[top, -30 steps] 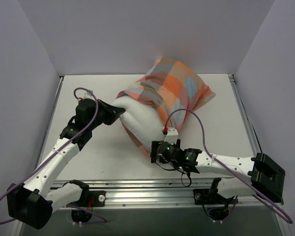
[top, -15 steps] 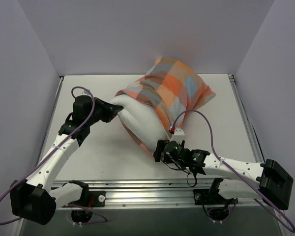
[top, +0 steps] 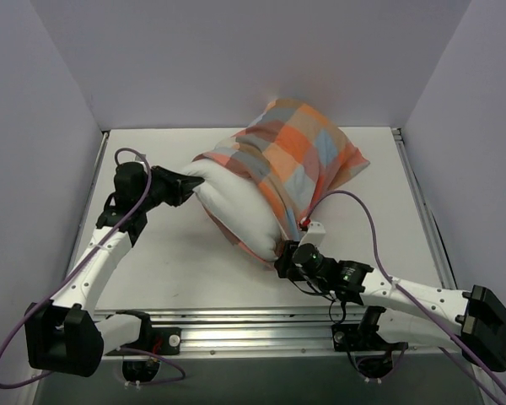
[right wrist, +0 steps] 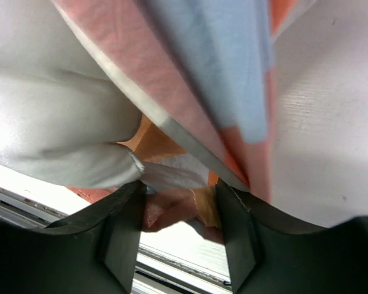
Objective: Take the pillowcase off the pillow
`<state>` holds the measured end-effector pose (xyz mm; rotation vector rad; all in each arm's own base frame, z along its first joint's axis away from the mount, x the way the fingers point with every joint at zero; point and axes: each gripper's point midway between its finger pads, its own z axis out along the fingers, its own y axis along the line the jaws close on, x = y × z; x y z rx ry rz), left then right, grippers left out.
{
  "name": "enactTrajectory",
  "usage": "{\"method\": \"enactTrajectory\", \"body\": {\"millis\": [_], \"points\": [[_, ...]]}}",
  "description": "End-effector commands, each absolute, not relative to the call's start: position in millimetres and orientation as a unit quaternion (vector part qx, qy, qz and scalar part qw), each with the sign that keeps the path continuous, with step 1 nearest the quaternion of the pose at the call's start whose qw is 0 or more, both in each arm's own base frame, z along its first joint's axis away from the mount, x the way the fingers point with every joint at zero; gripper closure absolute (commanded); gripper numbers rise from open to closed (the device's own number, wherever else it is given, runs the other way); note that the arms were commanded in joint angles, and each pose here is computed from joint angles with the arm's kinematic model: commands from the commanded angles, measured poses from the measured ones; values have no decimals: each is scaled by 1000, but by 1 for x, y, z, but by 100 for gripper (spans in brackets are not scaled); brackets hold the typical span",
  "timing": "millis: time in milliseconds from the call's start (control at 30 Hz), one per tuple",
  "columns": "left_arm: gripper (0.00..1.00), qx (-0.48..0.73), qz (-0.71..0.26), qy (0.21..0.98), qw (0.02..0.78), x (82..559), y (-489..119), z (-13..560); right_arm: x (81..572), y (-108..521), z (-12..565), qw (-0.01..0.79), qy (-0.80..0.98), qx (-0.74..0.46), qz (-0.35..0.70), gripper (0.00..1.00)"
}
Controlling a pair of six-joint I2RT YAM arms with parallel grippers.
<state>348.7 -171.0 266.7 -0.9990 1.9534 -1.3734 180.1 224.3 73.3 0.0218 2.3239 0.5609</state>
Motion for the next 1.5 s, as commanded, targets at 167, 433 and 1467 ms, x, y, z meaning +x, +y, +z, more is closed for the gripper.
{"method": "enactTrajectory", "body": {"millis": [167,433,1467], "points": [[63,-331,-494,728,342,366,-154,257,197,221,66,389,904,-26,174,62],[5,-259,-397,798,372,334,-144,243,210,246,53,383,906,-50,173,62],[7,-50,-288,878,380,230,-273,157,230,291,51,382,890,-75,236,63]]}}
